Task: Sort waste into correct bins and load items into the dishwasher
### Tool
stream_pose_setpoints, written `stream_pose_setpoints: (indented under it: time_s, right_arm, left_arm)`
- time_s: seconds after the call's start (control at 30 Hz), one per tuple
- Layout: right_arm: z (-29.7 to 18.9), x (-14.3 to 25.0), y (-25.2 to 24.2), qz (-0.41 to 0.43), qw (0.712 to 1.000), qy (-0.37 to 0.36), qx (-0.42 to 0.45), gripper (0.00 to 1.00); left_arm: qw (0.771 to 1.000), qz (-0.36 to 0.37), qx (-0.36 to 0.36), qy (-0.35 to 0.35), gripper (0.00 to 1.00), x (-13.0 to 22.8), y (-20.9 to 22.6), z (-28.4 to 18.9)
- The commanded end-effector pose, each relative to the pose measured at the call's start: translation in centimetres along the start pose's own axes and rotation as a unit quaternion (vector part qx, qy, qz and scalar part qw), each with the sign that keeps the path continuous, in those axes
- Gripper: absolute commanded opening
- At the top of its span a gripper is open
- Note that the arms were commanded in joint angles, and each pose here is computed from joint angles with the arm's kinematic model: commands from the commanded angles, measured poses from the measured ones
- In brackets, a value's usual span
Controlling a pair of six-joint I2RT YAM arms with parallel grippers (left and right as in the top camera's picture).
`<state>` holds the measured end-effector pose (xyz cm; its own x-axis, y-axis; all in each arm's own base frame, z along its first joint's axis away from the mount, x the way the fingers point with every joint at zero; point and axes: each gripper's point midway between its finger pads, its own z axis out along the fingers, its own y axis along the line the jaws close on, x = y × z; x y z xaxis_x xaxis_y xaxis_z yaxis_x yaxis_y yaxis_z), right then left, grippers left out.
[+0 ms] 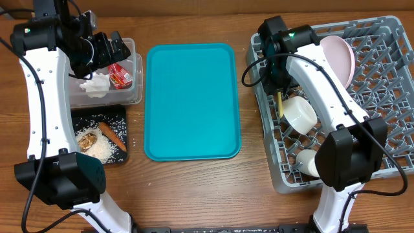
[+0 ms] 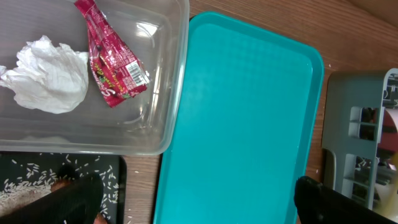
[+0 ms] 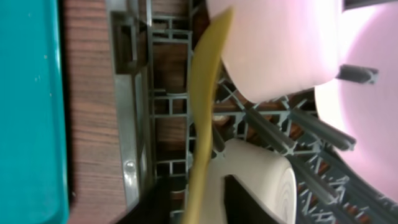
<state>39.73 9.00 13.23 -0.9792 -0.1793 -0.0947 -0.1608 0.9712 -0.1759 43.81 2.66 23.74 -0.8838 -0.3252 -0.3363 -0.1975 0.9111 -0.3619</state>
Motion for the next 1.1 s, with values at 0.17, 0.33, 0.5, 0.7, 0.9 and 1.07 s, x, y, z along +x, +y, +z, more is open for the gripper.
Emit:
stream_pose_setpoints:
  time_s: [0.17, 0.33, 0.5, 0.7, 0.9, 1.07]
  right_arm:
    - [-1.2, -0.1, 0.8, 0.001, 1.000, -0.006, -0.028, 0.51]
    - [-5.0, 0.0, 0.3, 0.022, 0.999, -0.029, -0.033, 0.65]
    - [-12.3, 0.9, -1.2, 0.051, 0.994, -0.092, -0.042, 1.00]
    - [-19.6, 3.8, -2.6, 0.062, 0.980, -0.175, -0.068, 1.00]
    - [-24.1, 6.5, -3.2, 0.080, 0.963, -0.235, -0.101, 1.00]
    - [-25.5, 7.6, -3.6, 0.083, 0.957, -0.256, -0.104, 1.00]
  left_arm:
    - [1.000, 0.008, 0.000, -0.012, 1.00, -0.4, -0.5, -0.7]
    - [1.000, 0.008, 0.000, -0.012, 1.00, -0.4, -0.5, -0.7]
    - [1.000, 0.008, 0.000, -0.012, 1.00, -0.4, -0.5, -0.7]
    - [1.000, 0.008, 0.000, -0.012, 1.00, -0.4, -0.5, -0.7]
    - [1.000, 0.008, 0.000, -0.012, 1.00, -0.4, -0.5, -0.7]
    - [1.000, 0.008, 0.000, -0.012, 1.00, -0.4, -0.5, -0.7]
